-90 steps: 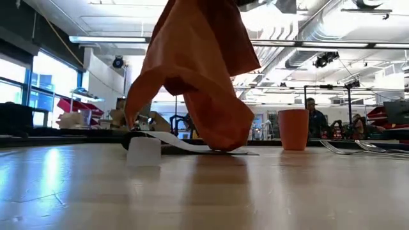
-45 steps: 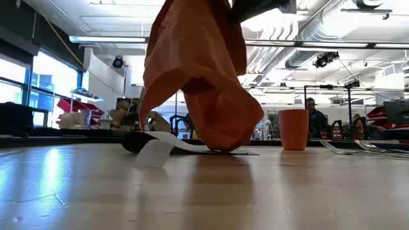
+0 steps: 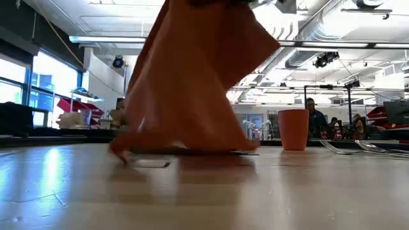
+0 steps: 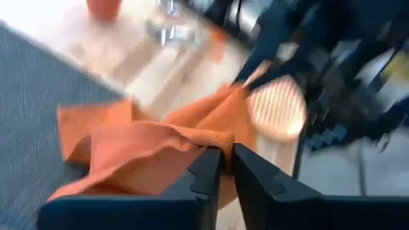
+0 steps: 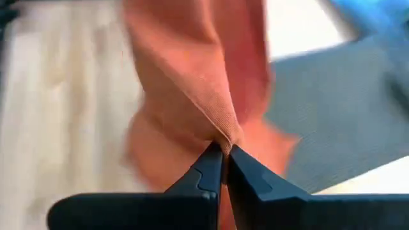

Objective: Set table place
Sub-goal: Move the orange napkin to the center of the table

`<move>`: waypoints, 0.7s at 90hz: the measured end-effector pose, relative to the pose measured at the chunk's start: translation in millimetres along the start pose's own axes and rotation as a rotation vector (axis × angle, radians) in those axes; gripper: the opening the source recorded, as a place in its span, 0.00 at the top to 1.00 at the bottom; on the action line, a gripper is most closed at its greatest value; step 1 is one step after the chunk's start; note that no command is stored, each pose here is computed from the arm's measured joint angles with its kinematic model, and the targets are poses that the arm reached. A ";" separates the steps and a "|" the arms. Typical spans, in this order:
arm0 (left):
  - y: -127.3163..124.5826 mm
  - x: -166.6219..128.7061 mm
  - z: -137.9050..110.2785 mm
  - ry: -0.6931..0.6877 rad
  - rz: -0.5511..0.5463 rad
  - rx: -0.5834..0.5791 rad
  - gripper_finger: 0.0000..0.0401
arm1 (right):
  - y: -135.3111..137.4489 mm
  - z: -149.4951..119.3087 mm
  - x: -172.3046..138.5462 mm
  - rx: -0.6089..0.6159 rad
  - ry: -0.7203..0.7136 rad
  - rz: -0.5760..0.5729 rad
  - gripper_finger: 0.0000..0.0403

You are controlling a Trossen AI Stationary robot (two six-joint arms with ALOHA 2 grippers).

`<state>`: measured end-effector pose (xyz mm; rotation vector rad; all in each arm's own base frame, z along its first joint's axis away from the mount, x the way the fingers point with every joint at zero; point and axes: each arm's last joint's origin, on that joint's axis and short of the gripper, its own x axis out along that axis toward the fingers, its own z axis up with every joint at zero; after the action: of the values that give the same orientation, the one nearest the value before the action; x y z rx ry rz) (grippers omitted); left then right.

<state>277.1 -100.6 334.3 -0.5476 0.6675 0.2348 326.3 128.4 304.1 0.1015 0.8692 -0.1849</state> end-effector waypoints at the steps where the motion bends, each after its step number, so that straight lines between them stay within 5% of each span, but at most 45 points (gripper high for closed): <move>1: 0.5 1.4 -2.0 0.014 0.006 0.005 0.87 | 0.0 -1.2 0.7 0.004 0.012 0.006 1.00; 22: 1.1 20.5 -35.3 0.229 0.051 0.064 0.70 | -6.0 -37.9 12.2 0.153 0.261 -0.060 1.00; 44: 9.9 51.7 -72.8 0.318 0.140 0.003 0.68 | -2.3 -57.5 12.8 0.197 0.391 -0.056 1.00; 63: 15.3 90.8 -110.5 0.375 0.021 -0.144 0.68 | -0.5 -57.9 11.3 0.213 0.384 -0.052 1.00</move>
<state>283.1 -145.7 197.8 -0.7315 1.0259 0.2026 290.0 136.1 258.3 0.3211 1.2342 -0.3124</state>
